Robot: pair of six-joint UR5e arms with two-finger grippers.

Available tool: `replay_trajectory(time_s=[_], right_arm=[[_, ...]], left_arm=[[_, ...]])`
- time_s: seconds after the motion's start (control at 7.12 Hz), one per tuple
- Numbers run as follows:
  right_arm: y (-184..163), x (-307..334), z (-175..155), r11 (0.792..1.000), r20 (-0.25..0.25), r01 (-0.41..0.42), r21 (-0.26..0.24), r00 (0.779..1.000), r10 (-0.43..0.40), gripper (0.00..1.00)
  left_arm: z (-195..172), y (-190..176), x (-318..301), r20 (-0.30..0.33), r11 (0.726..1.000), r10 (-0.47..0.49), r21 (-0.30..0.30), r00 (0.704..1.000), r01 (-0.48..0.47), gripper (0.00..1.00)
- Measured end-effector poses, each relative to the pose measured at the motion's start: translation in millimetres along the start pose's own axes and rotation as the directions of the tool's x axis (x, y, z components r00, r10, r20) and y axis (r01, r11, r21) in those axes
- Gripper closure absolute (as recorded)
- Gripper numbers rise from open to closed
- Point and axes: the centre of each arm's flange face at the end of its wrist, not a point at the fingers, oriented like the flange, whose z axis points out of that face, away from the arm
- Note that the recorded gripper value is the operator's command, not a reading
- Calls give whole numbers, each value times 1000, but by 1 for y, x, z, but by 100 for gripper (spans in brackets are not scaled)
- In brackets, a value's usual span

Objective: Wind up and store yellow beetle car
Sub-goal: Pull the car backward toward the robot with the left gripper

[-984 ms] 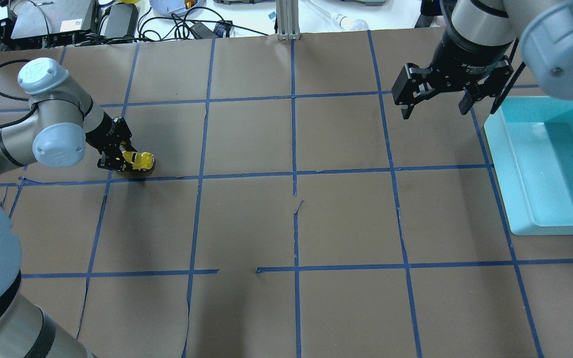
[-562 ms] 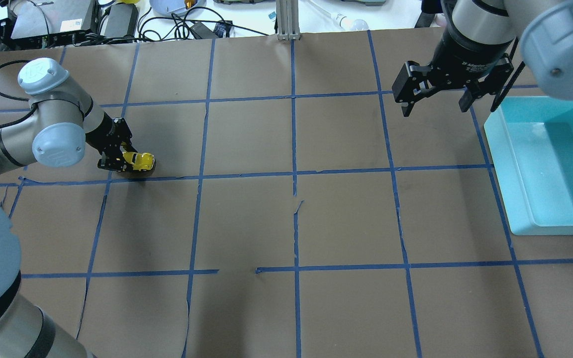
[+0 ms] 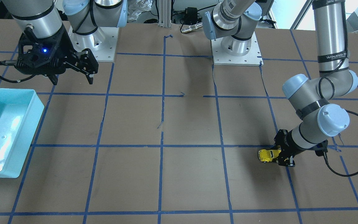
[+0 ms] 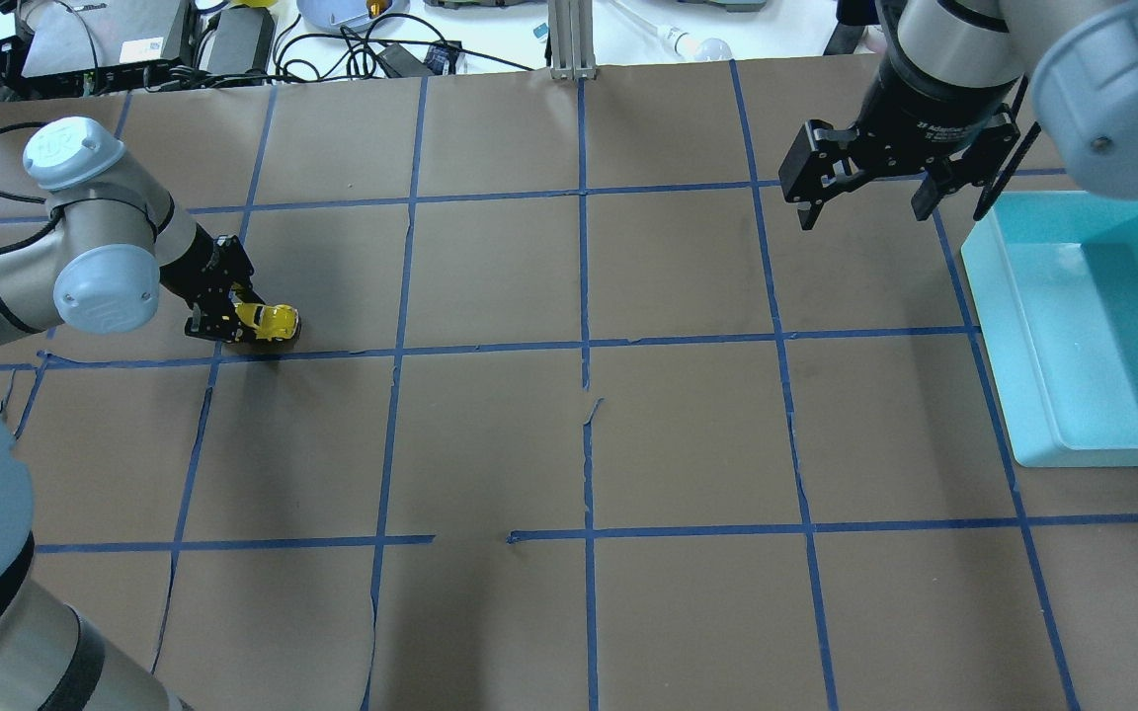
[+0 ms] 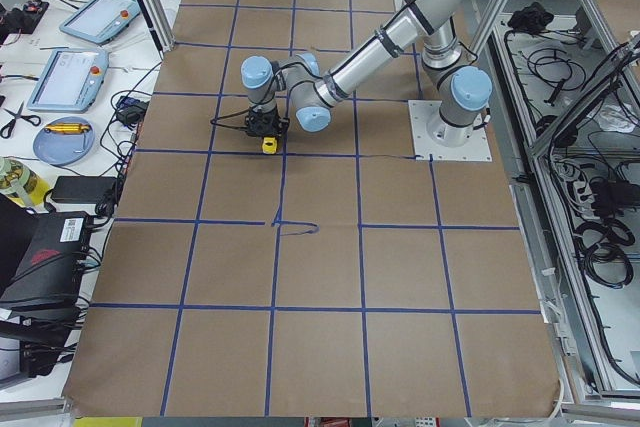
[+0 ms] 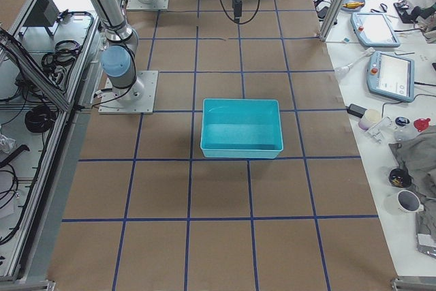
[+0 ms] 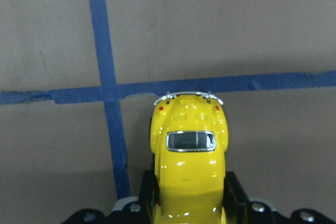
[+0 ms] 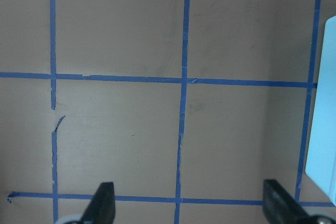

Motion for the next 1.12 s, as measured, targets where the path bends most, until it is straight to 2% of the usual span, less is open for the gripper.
replay_trajectory(time_s=[1.12], right_arm=[[0, -1, 1, 1000, 3, -1, 0, 1000, 1, 0]], left_arm=[[0, -23, -2, -4, 1000, -14, 4, 1000, 14, 99]])
